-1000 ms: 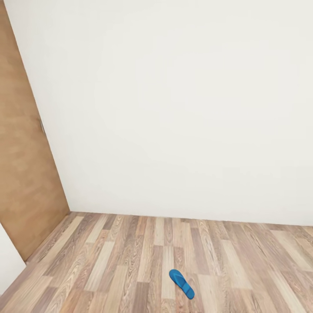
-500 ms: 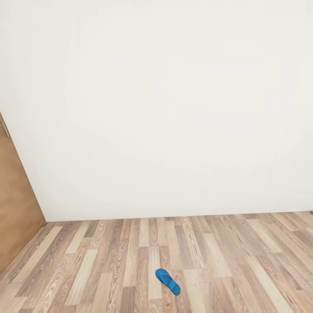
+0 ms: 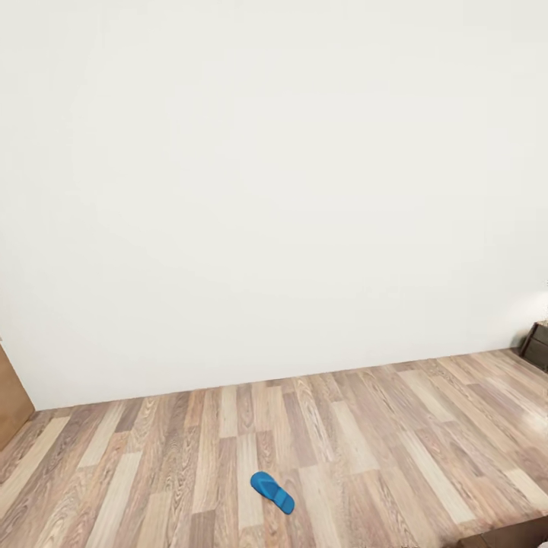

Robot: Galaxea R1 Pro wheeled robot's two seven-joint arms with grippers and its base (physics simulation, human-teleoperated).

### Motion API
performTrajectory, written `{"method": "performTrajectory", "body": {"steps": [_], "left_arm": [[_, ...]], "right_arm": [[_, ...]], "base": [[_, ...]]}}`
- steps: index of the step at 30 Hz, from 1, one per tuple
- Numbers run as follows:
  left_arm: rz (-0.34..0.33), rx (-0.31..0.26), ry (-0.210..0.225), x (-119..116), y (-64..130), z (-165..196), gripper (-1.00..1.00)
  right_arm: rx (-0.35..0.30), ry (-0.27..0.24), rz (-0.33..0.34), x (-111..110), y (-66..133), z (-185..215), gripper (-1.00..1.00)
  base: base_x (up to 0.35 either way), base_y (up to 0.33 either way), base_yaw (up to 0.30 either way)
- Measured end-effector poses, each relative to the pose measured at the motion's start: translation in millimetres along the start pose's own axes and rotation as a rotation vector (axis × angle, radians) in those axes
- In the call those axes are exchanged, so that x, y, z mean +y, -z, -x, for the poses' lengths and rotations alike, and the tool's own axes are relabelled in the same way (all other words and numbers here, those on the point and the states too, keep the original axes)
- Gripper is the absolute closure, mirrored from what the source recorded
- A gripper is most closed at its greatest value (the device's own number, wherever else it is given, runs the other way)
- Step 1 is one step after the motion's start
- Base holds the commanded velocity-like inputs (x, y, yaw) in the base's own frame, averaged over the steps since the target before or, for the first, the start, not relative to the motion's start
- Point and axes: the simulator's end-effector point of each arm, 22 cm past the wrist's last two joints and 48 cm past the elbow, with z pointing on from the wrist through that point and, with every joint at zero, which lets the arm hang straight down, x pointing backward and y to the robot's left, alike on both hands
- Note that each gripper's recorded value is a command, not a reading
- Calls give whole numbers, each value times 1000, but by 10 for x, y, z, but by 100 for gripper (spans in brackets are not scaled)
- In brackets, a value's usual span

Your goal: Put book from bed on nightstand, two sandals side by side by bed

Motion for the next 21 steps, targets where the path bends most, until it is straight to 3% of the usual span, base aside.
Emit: {"method": "performTrajectory", "body": {"steps": [5,11,15,21], "left_arm": [[1,-140,10,3,-11,579,-100],[-4,-345,24,-32,113,1534,-100],[-8,-459,44,-39,266,2054,-100],[-3,-480,50,6,298,2141,-100]], "right_arm": [[-35,2,2,4,5,165,-100],[-270,10,-1,-15,190,1261,-100],[-371,14,-2,-19,347,1714,-100],[-390,0,-5,-52,379,1790,-100]], "base": [[0,0,-24],[0,0,-3],[0,0,0],[16,0,0]]}}
